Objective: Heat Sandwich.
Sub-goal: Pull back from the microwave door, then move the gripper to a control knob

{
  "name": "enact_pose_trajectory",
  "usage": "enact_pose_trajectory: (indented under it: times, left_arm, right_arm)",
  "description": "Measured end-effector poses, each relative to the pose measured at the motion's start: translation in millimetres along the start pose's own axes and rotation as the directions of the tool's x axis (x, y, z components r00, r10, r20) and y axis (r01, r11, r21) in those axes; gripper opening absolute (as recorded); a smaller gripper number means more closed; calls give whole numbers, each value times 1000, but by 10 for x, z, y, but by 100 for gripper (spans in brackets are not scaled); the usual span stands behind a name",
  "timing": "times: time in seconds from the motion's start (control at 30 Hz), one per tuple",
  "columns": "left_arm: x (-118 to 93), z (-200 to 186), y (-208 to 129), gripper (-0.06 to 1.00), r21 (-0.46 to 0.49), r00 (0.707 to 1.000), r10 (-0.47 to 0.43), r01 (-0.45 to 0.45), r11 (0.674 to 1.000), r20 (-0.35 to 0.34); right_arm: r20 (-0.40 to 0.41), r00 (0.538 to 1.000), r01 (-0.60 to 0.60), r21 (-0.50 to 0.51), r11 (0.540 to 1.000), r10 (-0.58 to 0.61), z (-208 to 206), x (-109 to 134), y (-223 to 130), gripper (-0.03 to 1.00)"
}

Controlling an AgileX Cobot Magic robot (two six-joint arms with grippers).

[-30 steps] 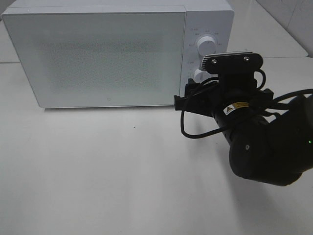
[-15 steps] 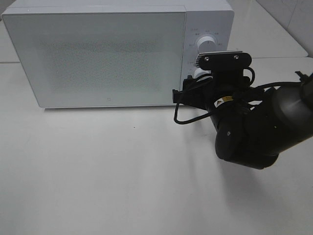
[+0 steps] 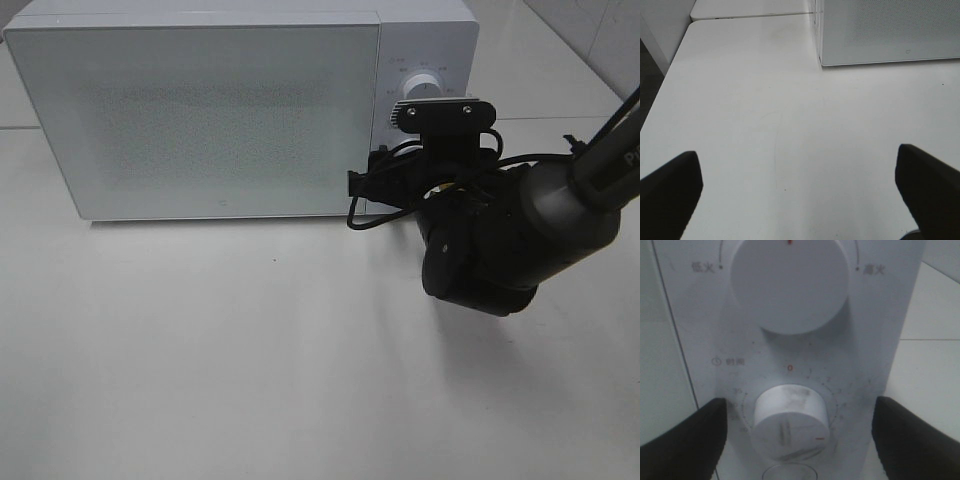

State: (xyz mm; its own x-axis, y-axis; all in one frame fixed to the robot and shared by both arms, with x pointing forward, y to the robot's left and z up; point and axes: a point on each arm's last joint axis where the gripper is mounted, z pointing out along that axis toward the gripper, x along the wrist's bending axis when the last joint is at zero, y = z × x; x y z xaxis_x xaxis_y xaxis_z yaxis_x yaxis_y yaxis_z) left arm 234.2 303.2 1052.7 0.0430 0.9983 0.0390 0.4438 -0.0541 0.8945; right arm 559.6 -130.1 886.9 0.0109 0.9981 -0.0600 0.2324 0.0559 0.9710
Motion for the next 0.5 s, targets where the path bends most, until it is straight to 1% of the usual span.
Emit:
enact_pose_trajectory:
  times: [0.5]
  left_arm:
    - [0,-3,-1,99,-2,1000,0,0,1000,0]
  right_arm:
    - [-10,1000,11,8,1000,-10,34,24,-41,76]
